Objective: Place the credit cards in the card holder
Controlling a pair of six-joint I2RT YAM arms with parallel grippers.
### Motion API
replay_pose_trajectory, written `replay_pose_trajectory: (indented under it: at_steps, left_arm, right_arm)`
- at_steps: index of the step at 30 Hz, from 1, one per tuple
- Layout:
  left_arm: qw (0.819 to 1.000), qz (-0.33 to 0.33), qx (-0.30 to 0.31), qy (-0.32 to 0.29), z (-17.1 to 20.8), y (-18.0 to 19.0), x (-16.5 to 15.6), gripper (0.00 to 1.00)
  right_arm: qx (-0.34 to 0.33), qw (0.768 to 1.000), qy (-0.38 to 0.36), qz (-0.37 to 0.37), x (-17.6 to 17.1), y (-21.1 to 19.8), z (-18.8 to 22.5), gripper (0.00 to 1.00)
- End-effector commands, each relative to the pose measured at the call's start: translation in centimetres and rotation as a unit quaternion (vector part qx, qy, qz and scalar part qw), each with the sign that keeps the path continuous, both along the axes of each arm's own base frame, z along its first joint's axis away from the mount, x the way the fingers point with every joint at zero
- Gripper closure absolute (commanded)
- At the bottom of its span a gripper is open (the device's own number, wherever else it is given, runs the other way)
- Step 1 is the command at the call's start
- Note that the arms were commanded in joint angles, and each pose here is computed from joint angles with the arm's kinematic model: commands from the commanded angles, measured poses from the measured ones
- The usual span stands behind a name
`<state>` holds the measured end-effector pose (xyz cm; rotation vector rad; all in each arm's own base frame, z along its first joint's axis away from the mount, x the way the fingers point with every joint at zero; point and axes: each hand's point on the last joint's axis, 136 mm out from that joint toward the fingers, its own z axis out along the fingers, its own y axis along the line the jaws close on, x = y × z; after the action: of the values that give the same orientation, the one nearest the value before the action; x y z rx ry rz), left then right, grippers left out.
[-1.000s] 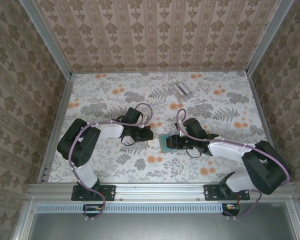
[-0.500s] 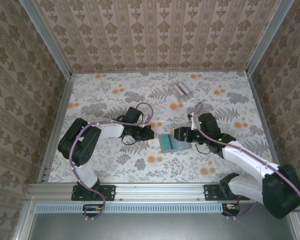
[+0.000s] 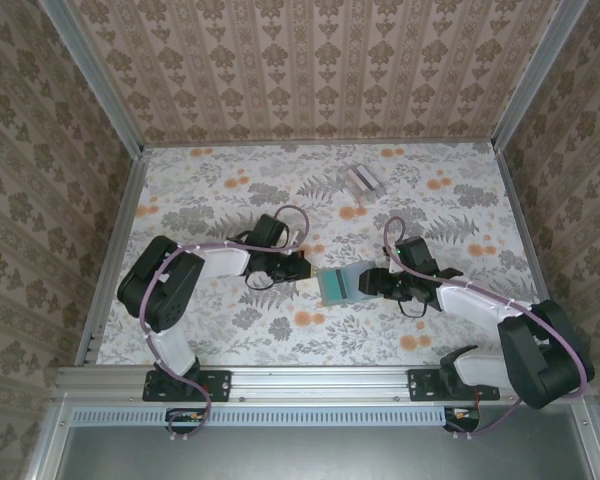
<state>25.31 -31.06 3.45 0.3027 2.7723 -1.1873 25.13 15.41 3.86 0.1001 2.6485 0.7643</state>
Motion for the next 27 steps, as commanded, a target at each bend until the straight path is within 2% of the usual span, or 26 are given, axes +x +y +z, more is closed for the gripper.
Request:
replay_pose_trajectory:
  at_steps: [1, 13, 18, 21, 24, 27]
  left_arm:
    - [1.0, 0.0, -0.003, 0.0, 0.0, 0.0, -0.6, 1.0]
    - [1.0, 0.007, -0.002, -0.001, -0.3, 0.2, -1.1, 1.0]
    - [1.0, 0.008, -0.002, -0.006, 0.0, 0.4, -1.1, 1.0]
    - [1.0, 0.009, -0.002, -0.011, 0.5, 0.6, -0.8, 1.0]
    - [1.0, 0.02, -0.004, -0.02, 1.1, 1.1, -0.3, 1.0]
    - [0.999, 0.028, -0.006, -0.031, 1.7, 1.6, 0.4, 0.97]
  right_arm:
    - [0.008, 1.0, -0.009, 0.016, 0.3, 0.5, 0.3, 0.33]
    - [0.066, 0.996, -0.035, 0.056, 0.2, 2.4, 2.2, 0.37]
    - [0.114, 0.989, -0.048, 0.081, 0.3, 4.2, 3.5, 0.38]
    - [0.139, 0.984, -0.056, 0.098, 0.4, 5.7, 4.3, 0.38]
    - [0.17, 0.97, -0.051, 0.164, -0.8, 8.9, 5.3, 0.38]
    - [0.178, 0.962, -0.014, 0.204, -1.9, 11.5, 3.9, 0.39]
